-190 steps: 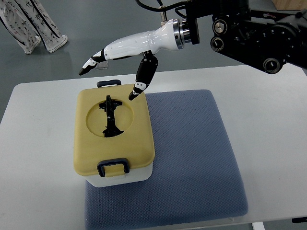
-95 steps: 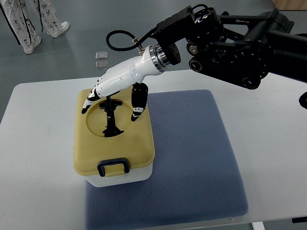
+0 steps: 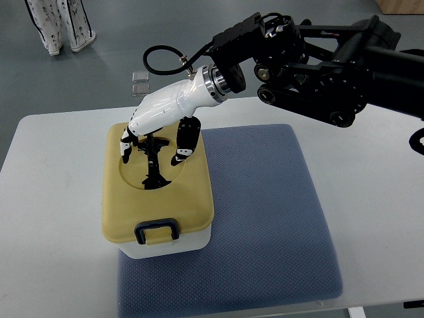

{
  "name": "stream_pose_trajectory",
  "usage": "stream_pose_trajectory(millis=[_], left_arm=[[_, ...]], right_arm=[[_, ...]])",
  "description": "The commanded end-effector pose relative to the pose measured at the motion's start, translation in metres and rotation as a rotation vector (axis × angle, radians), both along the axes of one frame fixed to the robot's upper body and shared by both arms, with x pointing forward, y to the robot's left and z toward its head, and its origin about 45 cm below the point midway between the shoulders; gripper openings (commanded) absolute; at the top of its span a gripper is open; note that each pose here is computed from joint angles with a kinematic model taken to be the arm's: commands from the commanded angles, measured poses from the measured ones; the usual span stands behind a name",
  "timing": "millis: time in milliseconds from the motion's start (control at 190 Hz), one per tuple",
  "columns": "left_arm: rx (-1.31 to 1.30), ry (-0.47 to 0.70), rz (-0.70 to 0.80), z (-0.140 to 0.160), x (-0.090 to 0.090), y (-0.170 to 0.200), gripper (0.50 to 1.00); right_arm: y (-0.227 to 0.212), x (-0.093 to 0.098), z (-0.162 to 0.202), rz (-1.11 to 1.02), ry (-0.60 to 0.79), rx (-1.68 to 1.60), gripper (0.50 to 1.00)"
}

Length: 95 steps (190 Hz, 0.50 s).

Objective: Open white storage box with right hand
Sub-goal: 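Close the right hand's fingers around the black latch on the lid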

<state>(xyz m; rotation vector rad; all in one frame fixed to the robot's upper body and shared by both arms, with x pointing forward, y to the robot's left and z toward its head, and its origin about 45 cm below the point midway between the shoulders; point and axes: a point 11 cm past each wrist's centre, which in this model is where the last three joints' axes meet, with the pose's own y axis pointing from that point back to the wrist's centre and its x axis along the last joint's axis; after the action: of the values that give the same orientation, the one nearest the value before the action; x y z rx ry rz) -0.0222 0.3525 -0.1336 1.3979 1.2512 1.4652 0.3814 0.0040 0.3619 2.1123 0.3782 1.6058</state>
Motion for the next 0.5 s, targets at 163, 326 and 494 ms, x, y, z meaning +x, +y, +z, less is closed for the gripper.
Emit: stream_pose_trajectory(millis=[163,326,494], left_arm=[[0.0,0.0,0.0,0.0,0.0,0.0,1.0],[0.0,0.0,0.0,0.0,0.0,0.0,1.0],[0.0,0.0,0.0,0.0,0.0,0.0,1.0]], right_arm=[[0.0014,-0.001,-0.0032,0.0,0.008,0.002,0.727],[0.0009,-0.0005,-0.0027,-0.002,0.006,0.003,0.676],[0.002,-0.0016,-0.0023,0.002,0.012,0.009,0.644]])
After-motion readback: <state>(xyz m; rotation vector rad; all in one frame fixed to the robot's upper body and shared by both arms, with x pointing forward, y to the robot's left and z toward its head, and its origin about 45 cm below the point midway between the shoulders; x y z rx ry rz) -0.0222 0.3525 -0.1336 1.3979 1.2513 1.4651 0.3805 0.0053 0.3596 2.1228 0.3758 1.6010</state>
